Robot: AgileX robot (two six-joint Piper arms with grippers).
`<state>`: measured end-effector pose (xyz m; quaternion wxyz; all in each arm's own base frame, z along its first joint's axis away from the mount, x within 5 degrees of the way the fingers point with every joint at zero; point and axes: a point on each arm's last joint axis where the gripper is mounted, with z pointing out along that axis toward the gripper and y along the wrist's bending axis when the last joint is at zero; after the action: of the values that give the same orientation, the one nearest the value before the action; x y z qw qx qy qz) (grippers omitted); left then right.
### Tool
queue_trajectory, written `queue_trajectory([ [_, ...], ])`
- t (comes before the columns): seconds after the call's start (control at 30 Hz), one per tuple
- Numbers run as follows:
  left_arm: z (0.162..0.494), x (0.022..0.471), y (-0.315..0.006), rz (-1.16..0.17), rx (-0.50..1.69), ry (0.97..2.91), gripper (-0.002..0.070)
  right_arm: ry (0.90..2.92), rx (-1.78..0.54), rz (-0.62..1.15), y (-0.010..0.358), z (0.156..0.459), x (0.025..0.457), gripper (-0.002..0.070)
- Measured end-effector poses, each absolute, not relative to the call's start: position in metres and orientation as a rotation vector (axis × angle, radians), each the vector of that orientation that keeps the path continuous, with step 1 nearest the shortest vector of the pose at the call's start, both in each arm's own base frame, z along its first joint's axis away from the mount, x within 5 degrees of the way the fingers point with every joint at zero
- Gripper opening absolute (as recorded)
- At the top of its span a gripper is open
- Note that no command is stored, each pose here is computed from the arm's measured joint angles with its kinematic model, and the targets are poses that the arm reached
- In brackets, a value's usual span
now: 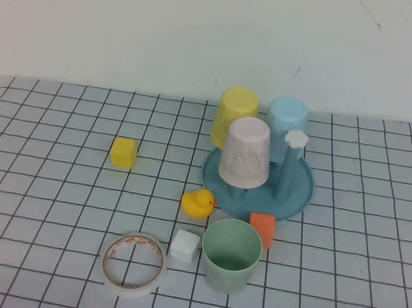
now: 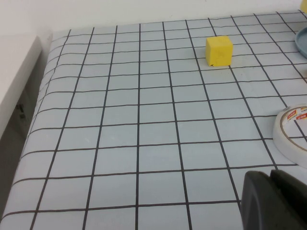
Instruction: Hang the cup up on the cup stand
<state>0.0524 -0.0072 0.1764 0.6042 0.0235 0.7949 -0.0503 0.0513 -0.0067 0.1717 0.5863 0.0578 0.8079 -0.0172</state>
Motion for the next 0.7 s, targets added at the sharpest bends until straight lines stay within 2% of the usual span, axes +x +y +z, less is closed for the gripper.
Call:
queue_trajectory([
  [0.27,0.177,0.052,-0.008,-0.150,0.031,1.835,-0.0001,1.883,0.135,-0.040,-0.007,0.172,0.051,-0.0001],
  [0.37,0.179,0.052,-0.011,-0.263,-0.045,1.818,-0.0001,1.883,0.145,-0.024,-0.006,0.172,0.051,-0.0001],
  [0.43,0.180,0.052,-0.016,-0.426,-0.157,1.800,-0.0001,1.882,0.174,0.024,-0.004,0.172,0.051,-0.0001],
  [0.57,0.189,0.052,-0.024,-0.820,-0.443,1.708,-0.0001,1.861,0.329,0.279,0.005,0.172,0.052,-0.0001],
  [0.6,0.193,0.052,-0.025,-0.932,-0.538,1.653,-0.0001,1.830,0.471,0.494,0.011,0.173,0.052,-0.0001],
  [0.7,0.196,0.053,-0.022,-0.971,-0.599,1.595,-0.0001,1.757,0.671,0.807,0.020,0.177,0.052,-0.0001],
])
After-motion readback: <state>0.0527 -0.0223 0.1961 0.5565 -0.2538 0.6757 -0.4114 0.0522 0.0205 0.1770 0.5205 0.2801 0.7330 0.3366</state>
